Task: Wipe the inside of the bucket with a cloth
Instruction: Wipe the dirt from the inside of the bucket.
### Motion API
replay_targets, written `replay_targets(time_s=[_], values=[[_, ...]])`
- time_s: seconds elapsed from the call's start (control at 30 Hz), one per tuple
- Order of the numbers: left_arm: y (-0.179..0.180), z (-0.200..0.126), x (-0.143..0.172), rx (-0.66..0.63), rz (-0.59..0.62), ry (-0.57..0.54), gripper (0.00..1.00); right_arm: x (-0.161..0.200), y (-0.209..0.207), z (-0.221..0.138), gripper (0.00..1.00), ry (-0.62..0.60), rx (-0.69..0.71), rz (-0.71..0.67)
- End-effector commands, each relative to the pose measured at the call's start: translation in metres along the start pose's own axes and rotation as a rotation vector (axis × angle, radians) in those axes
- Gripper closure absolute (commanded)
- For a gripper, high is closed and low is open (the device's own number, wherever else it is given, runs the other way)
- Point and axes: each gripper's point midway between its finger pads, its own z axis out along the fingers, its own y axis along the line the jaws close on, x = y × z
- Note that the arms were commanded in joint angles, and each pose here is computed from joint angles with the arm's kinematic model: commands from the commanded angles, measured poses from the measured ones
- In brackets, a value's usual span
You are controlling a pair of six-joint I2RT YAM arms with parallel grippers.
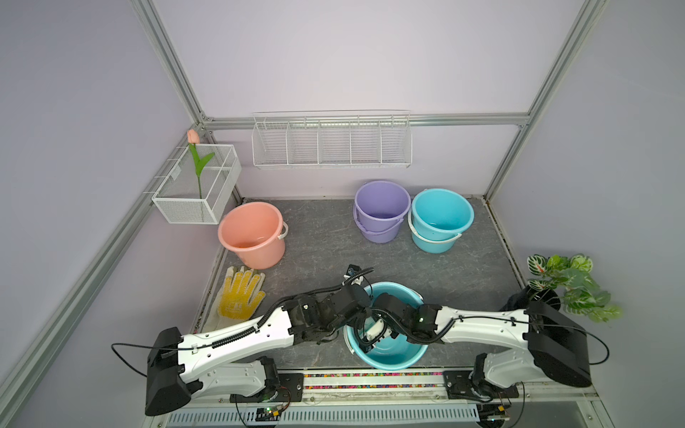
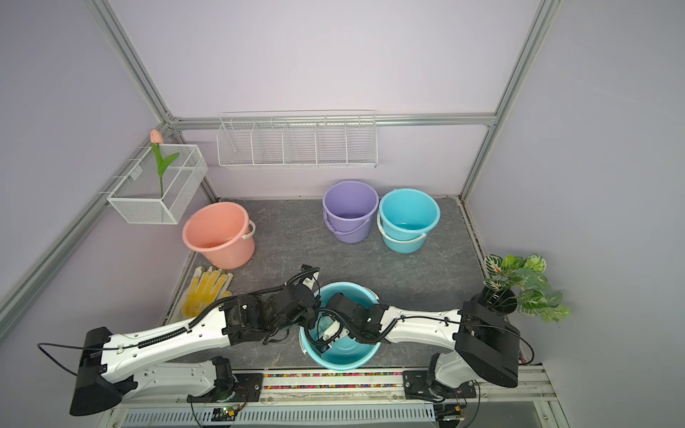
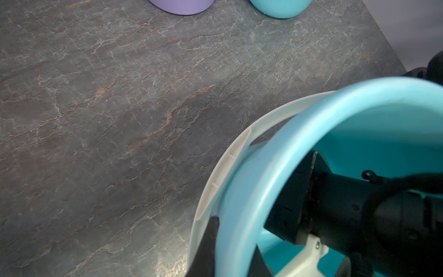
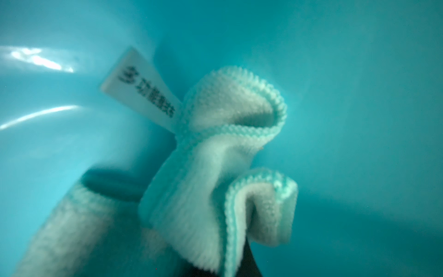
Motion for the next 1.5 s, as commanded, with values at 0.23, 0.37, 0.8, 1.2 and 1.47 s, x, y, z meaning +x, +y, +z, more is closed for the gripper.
replay_targets(time_s=[0.23,0.37,0.8,1.2,1.47], values=[[0.009,-0.001,0.003,-0.036,0.01,-0.013,1.0,0.022,-0.031,-0.076,0.93,0.06,0.089,0.036],[0.01,-0.001,0.003,-0.04,0.009,-0.012,1.0,0.033,-0.041,-0.105,0.93,0.111,0.127,0.016],[0.009,0.001,0.003,-0.041,0.01,-0.011,1.0,0.054,-0.059,-0.128,0.93,0.295,0.155,-0.1],[0.007,0.0,0.0,-0.032,0.01,-0.019,1.0,0.028,-0.016,-0.052,0.93,0.201,0.003,-0.089],[0.009,-0.003,-0.003,-0.04,0.012,-0.028,1.0,0.014,0.027,0.002,0.93,0.139,-0.125,-0.009]])
